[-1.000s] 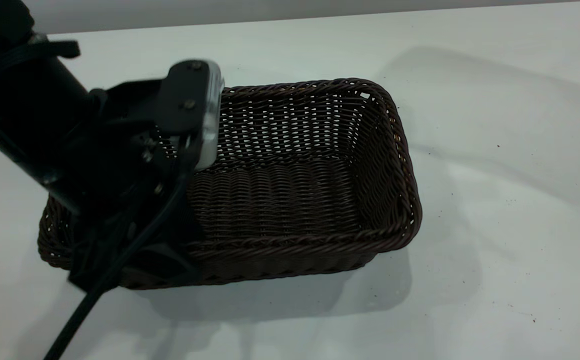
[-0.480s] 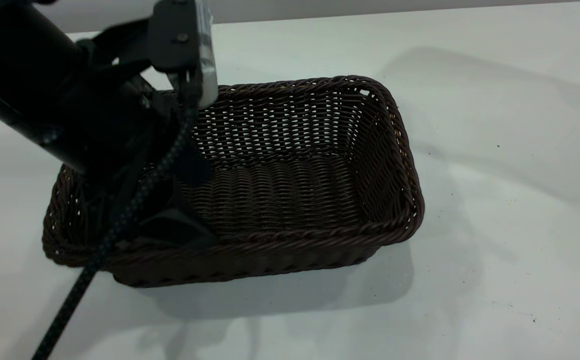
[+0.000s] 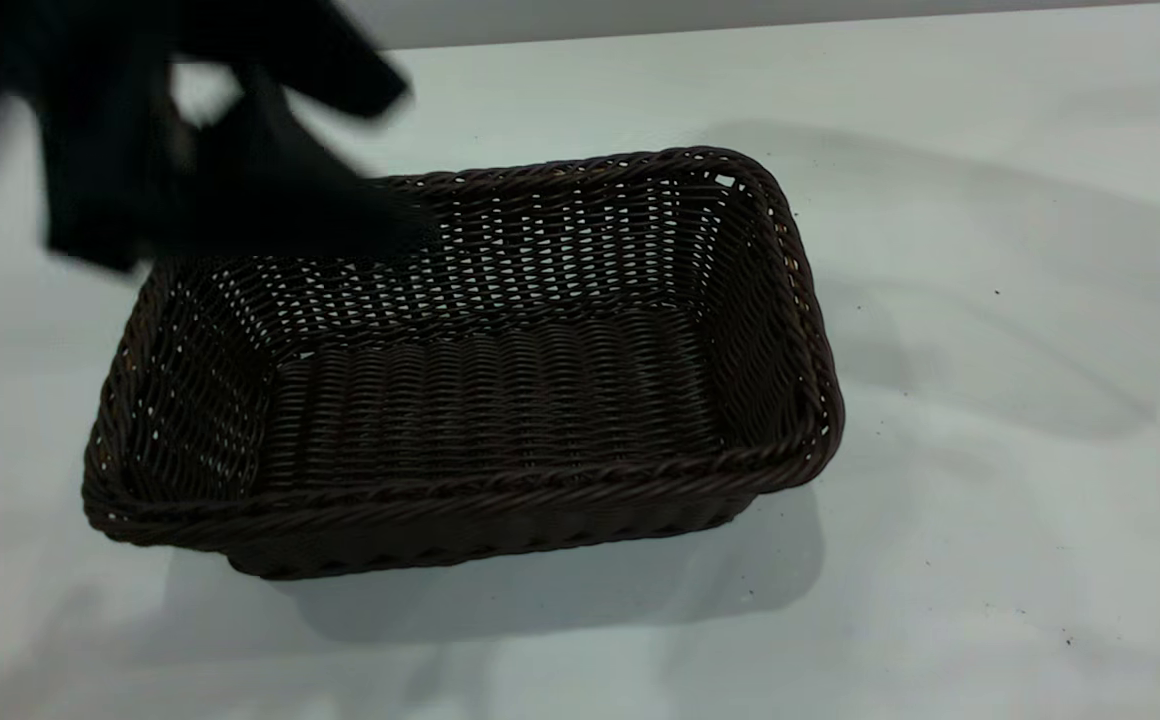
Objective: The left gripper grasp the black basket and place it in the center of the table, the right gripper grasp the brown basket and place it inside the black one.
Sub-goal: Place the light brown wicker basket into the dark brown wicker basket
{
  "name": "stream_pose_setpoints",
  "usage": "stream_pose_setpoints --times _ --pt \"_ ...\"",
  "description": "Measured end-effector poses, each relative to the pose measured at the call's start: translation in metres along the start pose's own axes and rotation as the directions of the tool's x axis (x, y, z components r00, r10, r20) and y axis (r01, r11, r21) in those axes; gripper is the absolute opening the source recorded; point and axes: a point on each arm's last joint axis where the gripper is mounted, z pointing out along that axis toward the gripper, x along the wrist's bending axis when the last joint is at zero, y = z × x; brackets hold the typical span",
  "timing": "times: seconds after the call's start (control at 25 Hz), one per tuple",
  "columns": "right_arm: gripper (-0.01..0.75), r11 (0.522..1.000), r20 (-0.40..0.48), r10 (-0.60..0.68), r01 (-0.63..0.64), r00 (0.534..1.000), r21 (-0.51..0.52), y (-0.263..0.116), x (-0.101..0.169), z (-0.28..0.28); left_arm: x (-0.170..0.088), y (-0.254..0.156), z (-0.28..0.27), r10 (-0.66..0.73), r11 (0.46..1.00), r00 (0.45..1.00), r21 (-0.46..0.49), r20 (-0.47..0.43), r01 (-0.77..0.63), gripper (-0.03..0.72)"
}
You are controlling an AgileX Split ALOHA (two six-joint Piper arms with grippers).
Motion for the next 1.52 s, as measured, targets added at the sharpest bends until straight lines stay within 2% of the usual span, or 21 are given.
stream_pose_setpoints --times 0.12,0.32,0.52,0.68,0.84,1.52 --pt "0.115 0.995 -0.006 -0.038 0.039 0.999 0.095 -0.005 0.009 0.025 -0.003 0.016 -0.031 0.01 0.994 0.995 -0.104 -0.096 -0.02 0.542" --pt "0.115 0.964 -0.097 -0.09 0.111 0.991 0.24 -0.004 0.038 0.062 -0.011 0.035 -0.086 0.018 0.961 0.959 -0.258 -0.284 -0.095 0.542" --pt "0.115 0.918 -0.167 -0.135 0.186 0.977 0.349 -0.005 0.068 0.099 -0.021 0.043 -0.139 -0.008 0.912 0.868 -0.359 -0.497 -0.197 0.542" --pt "0.115 0.858 -0.194 -0.176 0.247 0.965 0.45 -0.022 0.083 0.132 -0.026 0.044 -0.166 -0.055 0.883 0.793 -0.401 -0.607 -0.245 0.542" --pt "0.115 0.811 -0.172 -0.181 0.246 0.968 0.53 -0.041 0.088 0.159 -0.023 0.044 -0.17 -0.08 0.88 0.761 -0.404 -0.643 -0.249 0.542" --pt "0.115 0.766 -0.138 -0.157 0.209 0.978 0.608 -0.062 0.073 0.202 -0.021 0.044 -0.171 -0.089 0.881 0.746 -0.401 -0.66 -0.25 0.542"
